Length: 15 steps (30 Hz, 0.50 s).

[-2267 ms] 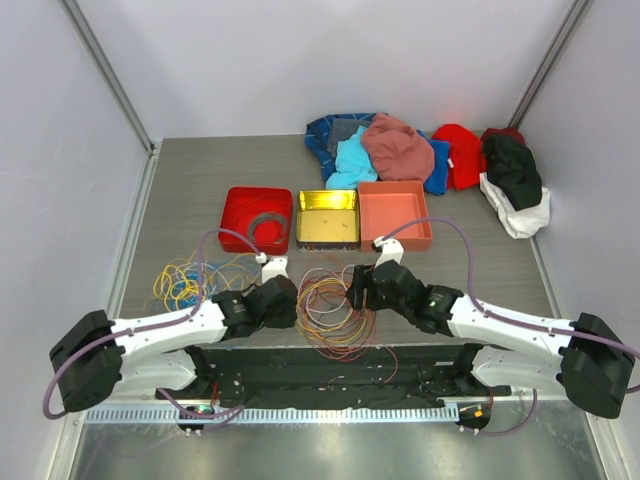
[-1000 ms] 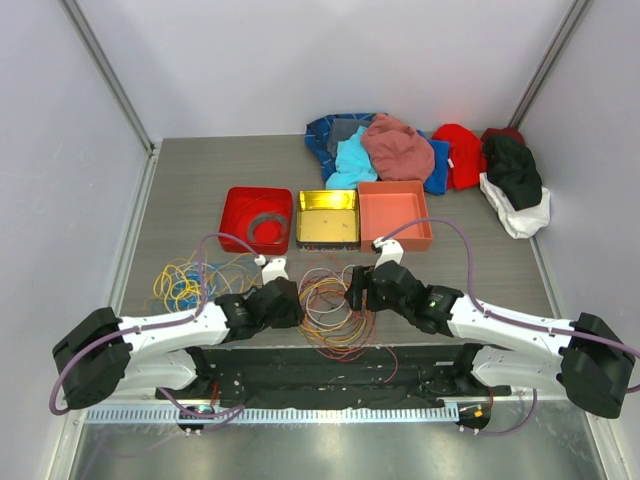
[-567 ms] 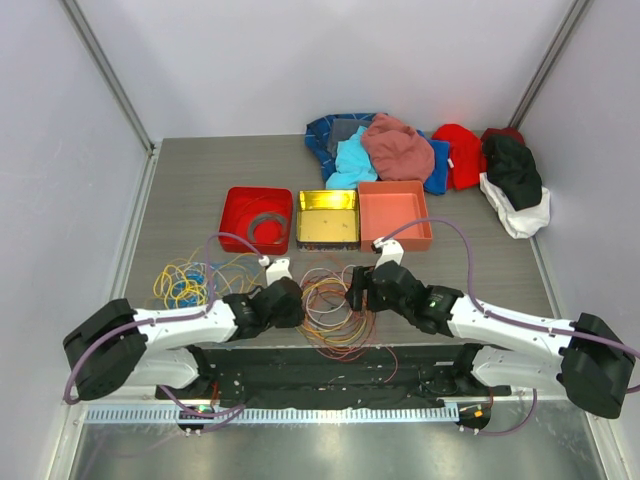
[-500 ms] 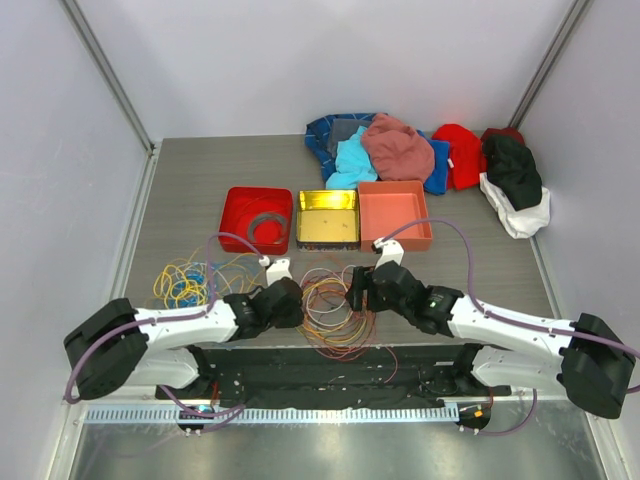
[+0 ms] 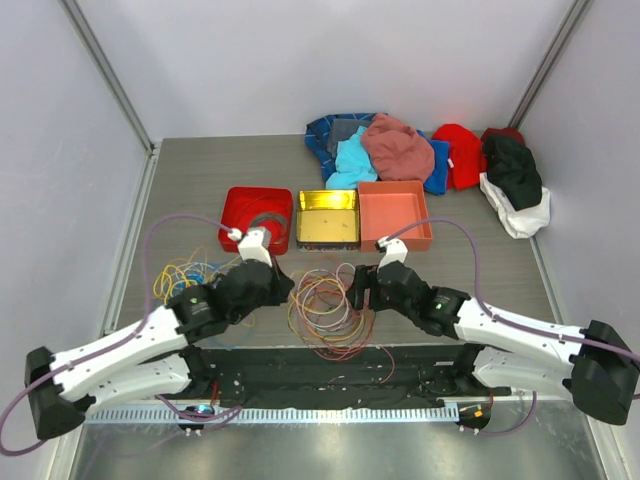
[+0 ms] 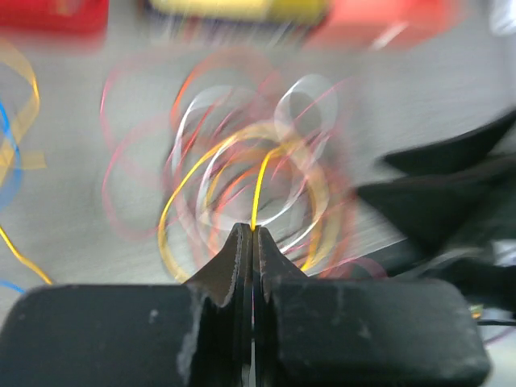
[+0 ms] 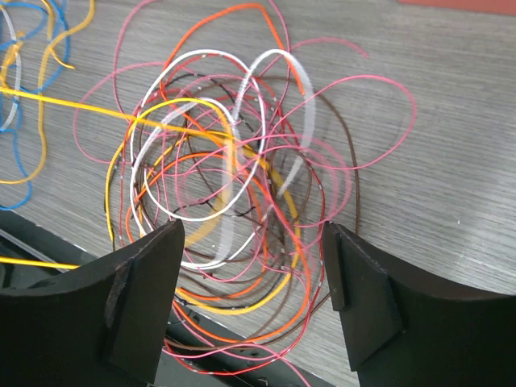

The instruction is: Untangle the cables

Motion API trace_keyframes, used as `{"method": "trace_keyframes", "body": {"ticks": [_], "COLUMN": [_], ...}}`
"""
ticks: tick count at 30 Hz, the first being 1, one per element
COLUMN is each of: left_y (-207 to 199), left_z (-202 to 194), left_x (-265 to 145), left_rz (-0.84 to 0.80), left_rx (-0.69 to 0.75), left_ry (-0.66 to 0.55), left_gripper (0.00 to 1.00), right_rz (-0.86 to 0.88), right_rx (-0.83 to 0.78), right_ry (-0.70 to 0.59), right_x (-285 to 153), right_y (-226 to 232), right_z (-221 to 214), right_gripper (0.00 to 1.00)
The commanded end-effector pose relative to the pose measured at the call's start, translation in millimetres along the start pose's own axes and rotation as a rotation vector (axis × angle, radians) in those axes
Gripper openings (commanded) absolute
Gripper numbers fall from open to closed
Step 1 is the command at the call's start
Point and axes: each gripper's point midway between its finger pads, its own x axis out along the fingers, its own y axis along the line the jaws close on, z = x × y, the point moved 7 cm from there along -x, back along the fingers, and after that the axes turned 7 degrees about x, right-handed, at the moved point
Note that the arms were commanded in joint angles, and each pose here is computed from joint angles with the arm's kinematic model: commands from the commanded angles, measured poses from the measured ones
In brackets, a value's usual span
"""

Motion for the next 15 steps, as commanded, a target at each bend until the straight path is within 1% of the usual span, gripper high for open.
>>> {"method": "trace_keyframes", "body": {"ticks": [1,2,4,7,10,11,12,13,14,15], "left_y": [-8,-15,-21,-37,-48,-55,-59,-63,-69,-75], "left_z": [61,78,93,131,153,168,174,181,195,200], "left_x": [-45,-56,-66,-90,-99,-110,-111,-113,-125,-123], "left_rz": [0.022,0.001,-0.019,-0.062,-0.073,-0.095,-0.093,-0.098,-0.121,-0.124], "left_rx": [0.1,0.117,0.136,0.148,0.191,0.185,0.213,0.221,0.21,0.241], "left_ry": [-0.162,-0.2,-0.232,-0.326,-0.375,-0.414,-0.423,-0.436,-0.475,-0.476], "left_gripper": [0.0,0.0,0.0,0.0,0.0,0.0,0.0,0.0,0.0,0.0], "right_rz": [0.073,0.089,0.115,0.167,0.203,0.209,0.22,0.227,0.234,0.242], "right_rx": [-0.002,0.002,0.004,0.009,0.016,0.014,0.016,0.016,0.018,0.02], "right_ry": [-0.091,-0.107,-0.137,-0.199,-0.258,-0.27,-0.283,-0.291,-0.295,-0.298], "right_x": [-14,-16,-23,-38,-54,-58,-63,-65,-67,-68], "right_y": [19,23,26,33,38,39,40,41,42,43], "right_z": [26,31,37,51,65,68,71,73,74,76], "right_gripper": [0.8,0.82,0.83,0.84,0.84,0.84,0.84,0.84,0.83,0.84]}}
